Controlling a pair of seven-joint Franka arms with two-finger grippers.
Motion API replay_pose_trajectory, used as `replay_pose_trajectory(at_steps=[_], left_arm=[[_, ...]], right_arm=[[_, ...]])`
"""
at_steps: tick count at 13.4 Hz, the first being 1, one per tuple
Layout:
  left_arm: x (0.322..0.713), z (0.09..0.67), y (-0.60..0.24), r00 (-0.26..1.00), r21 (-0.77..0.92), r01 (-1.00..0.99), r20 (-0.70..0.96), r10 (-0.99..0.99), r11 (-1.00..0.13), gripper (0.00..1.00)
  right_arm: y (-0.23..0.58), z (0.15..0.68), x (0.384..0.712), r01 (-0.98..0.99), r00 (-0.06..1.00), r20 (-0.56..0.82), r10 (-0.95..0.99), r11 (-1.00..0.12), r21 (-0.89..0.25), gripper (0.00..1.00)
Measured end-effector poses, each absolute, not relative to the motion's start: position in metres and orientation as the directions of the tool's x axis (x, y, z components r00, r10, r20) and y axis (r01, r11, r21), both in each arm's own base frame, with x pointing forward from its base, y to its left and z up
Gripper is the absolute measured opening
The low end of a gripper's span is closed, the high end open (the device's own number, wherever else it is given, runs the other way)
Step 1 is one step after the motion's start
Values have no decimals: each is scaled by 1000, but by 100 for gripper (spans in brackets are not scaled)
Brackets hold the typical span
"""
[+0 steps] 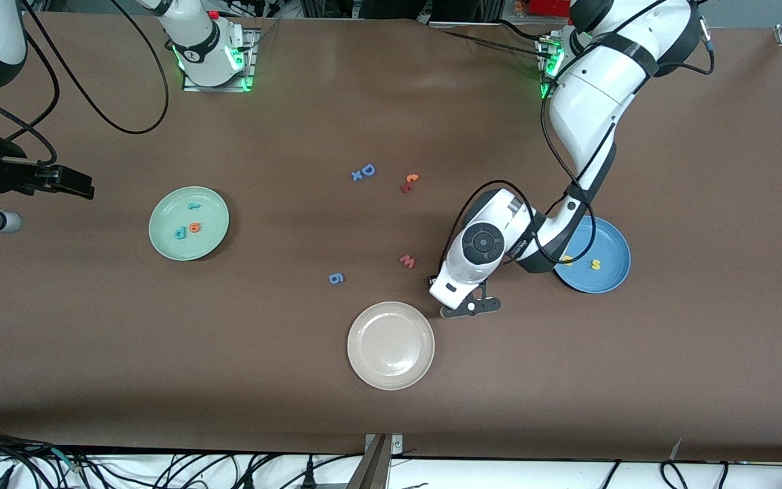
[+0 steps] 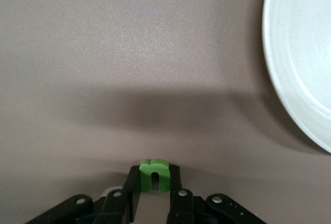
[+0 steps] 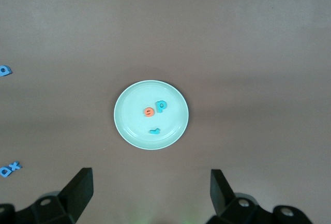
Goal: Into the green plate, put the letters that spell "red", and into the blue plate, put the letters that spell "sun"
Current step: 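Lower the left gripper onto the green n and close it, then carry the green n with the left gripper over the blue plate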
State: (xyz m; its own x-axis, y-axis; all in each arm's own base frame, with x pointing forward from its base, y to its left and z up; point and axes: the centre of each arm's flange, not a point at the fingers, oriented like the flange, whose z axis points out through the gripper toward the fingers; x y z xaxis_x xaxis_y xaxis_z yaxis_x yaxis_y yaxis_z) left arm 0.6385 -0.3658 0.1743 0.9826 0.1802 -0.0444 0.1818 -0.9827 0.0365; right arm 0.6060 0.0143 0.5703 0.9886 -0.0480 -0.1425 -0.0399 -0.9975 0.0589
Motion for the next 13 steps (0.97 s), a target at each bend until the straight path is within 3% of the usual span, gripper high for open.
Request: replay_pose_trajectory(at_steps=[7,13], left_arm=[[651,180,-344,994,10,93,-58,92,-996,27],[669,244,-274,986,-52,-97,-139,-89,-994,27]], right_arm=[[14,568,606,-40,988,-147,-48,-997,59,100],[14,567,606,-40,988,-149,-48,-997,59,100]])
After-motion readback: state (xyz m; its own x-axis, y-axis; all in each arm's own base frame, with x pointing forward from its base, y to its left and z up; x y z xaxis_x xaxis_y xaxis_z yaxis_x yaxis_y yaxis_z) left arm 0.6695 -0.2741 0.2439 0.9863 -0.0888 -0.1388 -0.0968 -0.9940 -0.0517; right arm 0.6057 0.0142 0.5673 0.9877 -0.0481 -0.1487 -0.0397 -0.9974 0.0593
